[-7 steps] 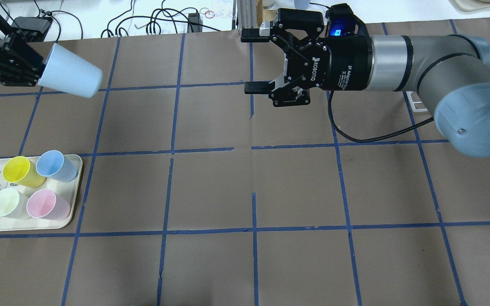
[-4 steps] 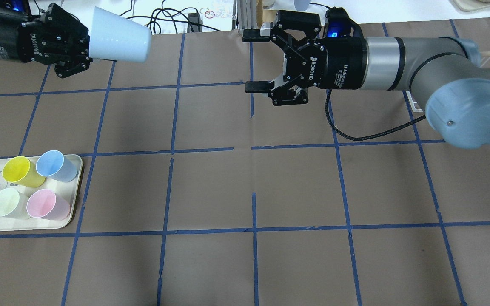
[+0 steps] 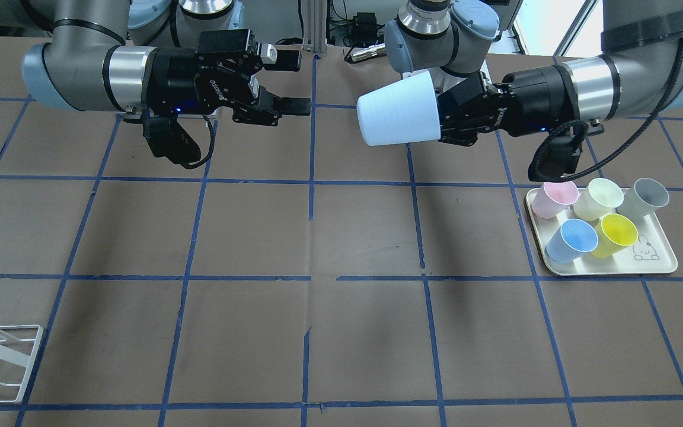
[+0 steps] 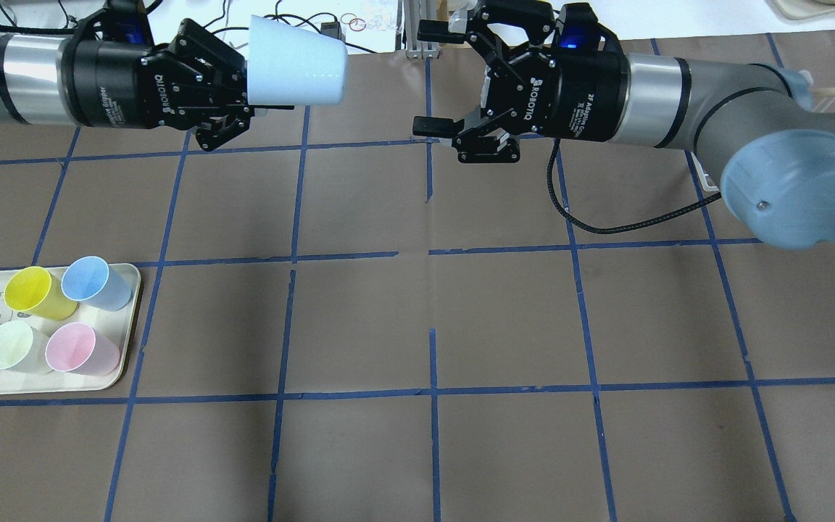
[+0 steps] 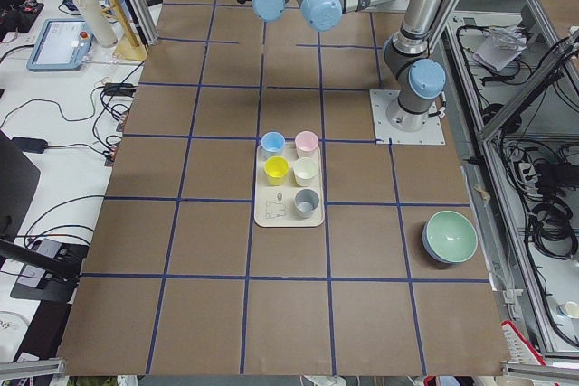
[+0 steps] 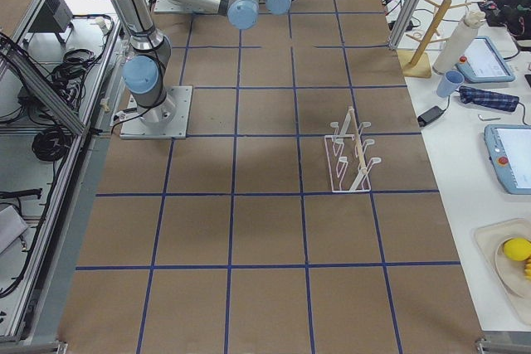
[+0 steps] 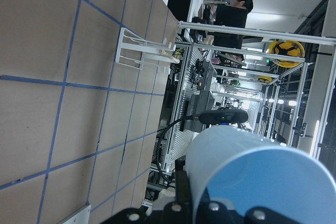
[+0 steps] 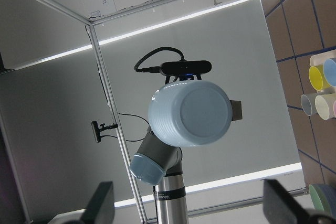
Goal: Transfer IKEA cup to right arm and place on rack
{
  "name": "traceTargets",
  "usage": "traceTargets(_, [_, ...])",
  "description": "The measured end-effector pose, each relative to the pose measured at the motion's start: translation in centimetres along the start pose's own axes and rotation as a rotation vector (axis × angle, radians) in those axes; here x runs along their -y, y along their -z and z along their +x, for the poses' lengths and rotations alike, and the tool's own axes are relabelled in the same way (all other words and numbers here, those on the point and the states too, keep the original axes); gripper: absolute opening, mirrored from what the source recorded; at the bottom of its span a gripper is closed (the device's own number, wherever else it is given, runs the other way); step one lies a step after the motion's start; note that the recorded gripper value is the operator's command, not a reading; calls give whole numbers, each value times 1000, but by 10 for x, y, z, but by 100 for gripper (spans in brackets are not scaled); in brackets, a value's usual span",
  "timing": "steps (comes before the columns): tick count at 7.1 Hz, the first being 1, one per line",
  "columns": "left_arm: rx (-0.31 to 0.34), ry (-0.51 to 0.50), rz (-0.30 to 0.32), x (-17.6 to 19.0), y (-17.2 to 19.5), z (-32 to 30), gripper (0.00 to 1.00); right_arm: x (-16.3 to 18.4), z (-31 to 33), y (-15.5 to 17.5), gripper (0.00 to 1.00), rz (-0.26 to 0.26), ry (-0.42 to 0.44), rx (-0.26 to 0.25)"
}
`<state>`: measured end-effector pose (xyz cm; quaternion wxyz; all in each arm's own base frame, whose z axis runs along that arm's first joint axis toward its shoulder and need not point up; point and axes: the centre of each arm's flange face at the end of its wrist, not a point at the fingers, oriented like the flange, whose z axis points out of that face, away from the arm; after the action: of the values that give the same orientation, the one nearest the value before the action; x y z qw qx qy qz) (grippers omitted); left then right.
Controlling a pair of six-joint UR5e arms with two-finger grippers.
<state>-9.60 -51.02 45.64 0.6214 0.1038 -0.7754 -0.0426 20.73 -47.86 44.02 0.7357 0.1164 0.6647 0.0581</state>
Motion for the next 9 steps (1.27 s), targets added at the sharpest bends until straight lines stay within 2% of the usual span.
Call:
traceTargets(2, [-22, -1, -24, -6, -22, 6, 0, 0, 1, -5, 100, -9, -3, 6])
traceTargets(9, [-32, -8, -58, -16, -46, 14, 0, 13, -9, -11, 99, -21, -66, 6])
